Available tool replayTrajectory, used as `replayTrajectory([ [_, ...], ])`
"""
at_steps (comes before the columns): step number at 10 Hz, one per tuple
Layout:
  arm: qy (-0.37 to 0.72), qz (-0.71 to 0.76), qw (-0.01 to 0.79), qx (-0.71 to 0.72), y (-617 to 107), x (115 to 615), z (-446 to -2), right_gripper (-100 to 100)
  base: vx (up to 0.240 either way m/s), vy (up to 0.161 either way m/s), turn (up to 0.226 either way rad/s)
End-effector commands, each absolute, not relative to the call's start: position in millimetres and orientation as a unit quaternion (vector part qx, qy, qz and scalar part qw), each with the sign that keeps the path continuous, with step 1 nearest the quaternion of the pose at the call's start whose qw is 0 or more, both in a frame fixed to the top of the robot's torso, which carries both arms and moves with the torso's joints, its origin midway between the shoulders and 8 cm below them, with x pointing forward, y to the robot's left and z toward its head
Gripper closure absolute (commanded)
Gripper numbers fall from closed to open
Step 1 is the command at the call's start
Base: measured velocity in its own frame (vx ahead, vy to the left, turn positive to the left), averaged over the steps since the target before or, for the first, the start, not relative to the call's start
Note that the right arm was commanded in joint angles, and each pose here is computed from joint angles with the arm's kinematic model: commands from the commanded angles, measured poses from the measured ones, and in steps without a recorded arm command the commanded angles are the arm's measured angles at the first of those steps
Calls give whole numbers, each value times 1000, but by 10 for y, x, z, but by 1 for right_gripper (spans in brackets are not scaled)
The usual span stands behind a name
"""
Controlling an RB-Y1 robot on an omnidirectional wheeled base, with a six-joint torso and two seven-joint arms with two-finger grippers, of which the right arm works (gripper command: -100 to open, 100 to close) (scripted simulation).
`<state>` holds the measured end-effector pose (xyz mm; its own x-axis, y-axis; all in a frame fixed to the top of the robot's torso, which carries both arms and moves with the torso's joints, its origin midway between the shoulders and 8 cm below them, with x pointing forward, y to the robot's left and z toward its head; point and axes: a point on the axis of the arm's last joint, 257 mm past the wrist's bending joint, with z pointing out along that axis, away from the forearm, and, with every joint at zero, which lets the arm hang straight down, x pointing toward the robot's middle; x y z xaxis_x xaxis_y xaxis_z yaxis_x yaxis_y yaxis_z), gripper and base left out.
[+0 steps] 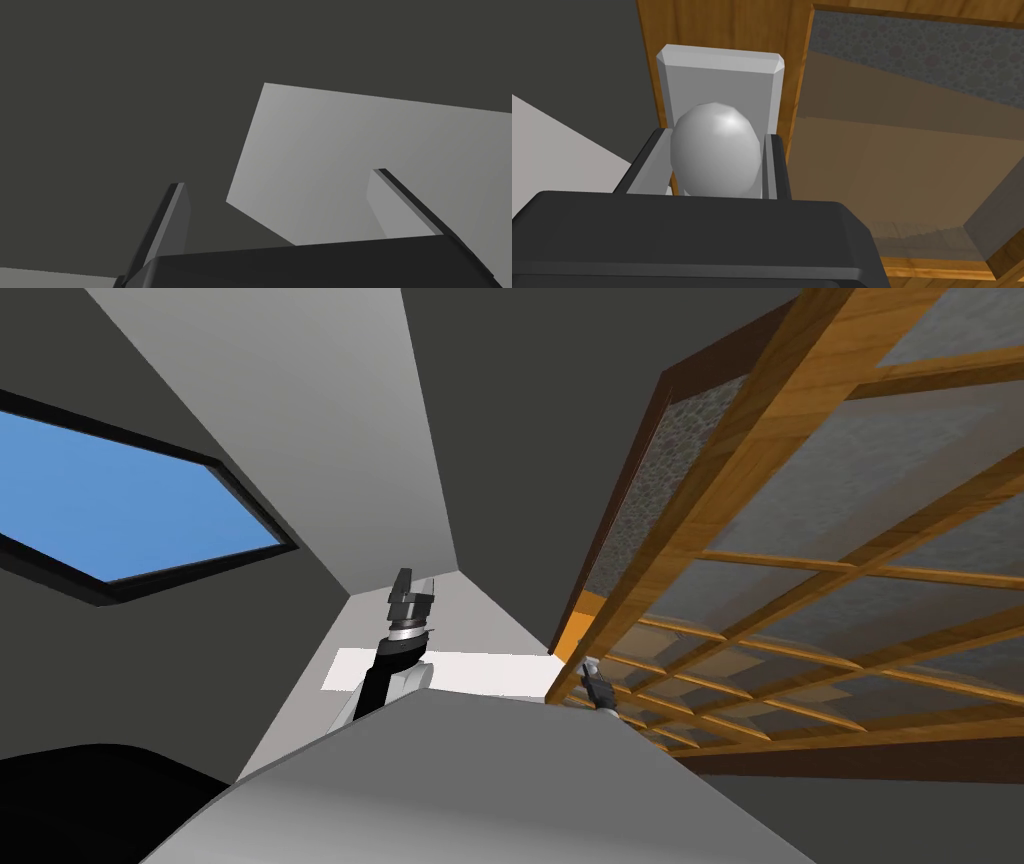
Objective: Pull the door open
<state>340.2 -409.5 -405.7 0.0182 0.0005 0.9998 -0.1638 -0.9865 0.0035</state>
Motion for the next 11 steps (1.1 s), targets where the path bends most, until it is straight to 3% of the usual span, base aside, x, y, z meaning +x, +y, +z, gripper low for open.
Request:
replayTrajectory([
  [1, -49, 702, 51, 708, -4078, 3343, -4037, 100, -254, -54, 136],
  [6, -22, 707, 23, 707, -4035, 3123, -4002, 100, -251, -37, 129],
  [11, -13, 704, 14, 710, -4024, 3016, -4035, 100, -159, -22, 100],
])
